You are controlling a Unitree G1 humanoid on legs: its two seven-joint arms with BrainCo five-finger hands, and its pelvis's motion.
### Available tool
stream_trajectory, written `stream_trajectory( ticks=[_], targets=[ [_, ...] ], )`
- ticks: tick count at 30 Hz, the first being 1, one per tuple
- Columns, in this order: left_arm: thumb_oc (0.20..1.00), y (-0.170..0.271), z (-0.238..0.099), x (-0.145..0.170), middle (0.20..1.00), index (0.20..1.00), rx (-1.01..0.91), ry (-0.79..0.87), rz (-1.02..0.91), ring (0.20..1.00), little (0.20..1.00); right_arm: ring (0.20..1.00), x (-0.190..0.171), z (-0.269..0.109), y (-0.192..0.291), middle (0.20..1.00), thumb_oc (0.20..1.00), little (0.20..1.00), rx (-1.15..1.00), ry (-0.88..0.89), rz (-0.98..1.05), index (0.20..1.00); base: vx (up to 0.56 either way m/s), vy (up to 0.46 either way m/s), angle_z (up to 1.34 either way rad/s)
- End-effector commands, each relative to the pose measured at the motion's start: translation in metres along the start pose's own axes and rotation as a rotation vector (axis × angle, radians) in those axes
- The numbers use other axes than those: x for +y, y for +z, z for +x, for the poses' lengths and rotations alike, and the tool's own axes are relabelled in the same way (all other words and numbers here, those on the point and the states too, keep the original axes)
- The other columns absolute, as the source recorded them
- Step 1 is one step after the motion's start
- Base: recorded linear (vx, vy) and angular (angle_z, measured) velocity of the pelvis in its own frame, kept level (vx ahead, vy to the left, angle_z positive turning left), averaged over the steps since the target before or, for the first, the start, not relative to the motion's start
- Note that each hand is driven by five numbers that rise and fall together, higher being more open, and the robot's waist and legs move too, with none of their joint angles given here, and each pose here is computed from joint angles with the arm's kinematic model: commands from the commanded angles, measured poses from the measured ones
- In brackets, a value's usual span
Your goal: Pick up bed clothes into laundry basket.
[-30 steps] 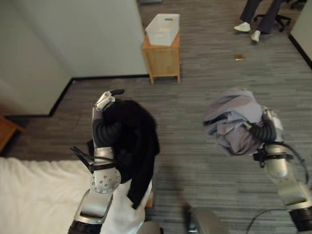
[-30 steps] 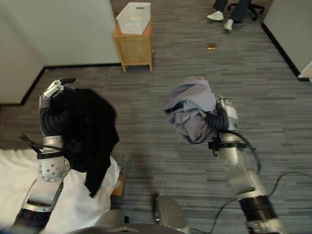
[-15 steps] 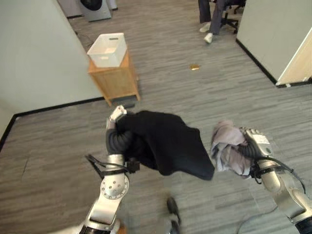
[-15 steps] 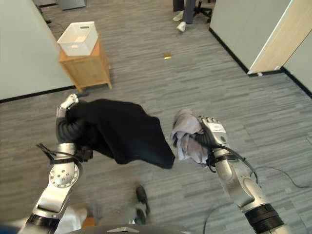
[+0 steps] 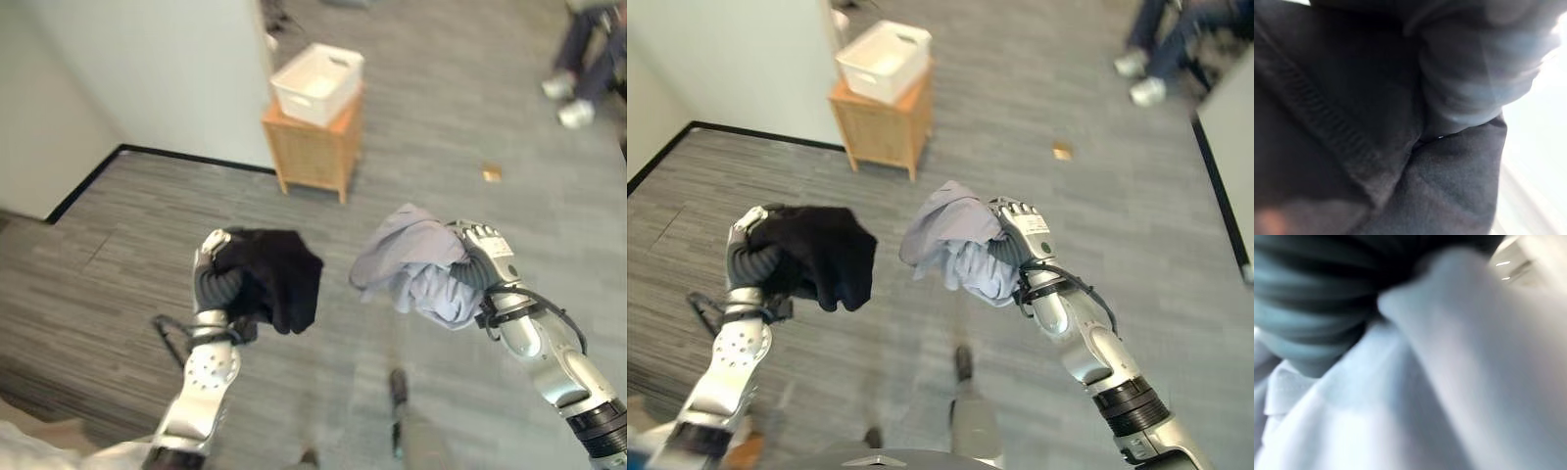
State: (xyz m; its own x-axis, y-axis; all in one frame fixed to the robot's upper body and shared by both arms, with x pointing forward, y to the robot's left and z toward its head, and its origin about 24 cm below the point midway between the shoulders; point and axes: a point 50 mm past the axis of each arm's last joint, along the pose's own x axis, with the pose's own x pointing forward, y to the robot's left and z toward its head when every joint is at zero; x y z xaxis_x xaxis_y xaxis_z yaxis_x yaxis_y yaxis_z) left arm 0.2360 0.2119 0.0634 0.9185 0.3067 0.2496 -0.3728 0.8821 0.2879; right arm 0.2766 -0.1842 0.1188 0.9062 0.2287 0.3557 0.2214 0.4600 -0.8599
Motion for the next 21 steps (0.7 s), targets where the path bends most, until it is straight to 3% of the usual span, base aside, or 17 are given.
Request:
stream_trajectory(
  ticks=[1,8,19,21],
  targets=[
    [0.2,0.032,0.006,0.014,0.2,0.2,-0.187,0.06,-0.006,0.2,0.2,0.2,-0.029,0.012,0.029,0.2,0.2,0.2,-0.131,-0.185,0.099,0.2,0.51,-0.336,0.69],
    [0.2,0.019,-0.004,0.023,0.2,0.2,-0.127,0.071,0.008,0.2,0.2,0.2,-0.027,0.017,0.031,0.2,0.2,0.2,-0.132,-0.17,0.091,0.2,0.45,-0.251,-0.12],
    [0.2,0.008,-0.018,0.028,0.2,0.2,-0.066,0.064,0.05,0.2,0.2,0.2,-0.017,0.019,0.033,0.2,0.2,0.2,-0.152,-0.087,0.033,0.2,0.59,0.059,-0.15],
    [0.2,0.013,-0.008,0.025,0.2,0.2,-0.105,0.048,0.078,0.2,0.2,0.2,-0.01,0.02,0.028,0.2,0.2,0.2,-0.124,-0.083,0.005,0.2,0.54,0.114,-0.28]
  ],
)
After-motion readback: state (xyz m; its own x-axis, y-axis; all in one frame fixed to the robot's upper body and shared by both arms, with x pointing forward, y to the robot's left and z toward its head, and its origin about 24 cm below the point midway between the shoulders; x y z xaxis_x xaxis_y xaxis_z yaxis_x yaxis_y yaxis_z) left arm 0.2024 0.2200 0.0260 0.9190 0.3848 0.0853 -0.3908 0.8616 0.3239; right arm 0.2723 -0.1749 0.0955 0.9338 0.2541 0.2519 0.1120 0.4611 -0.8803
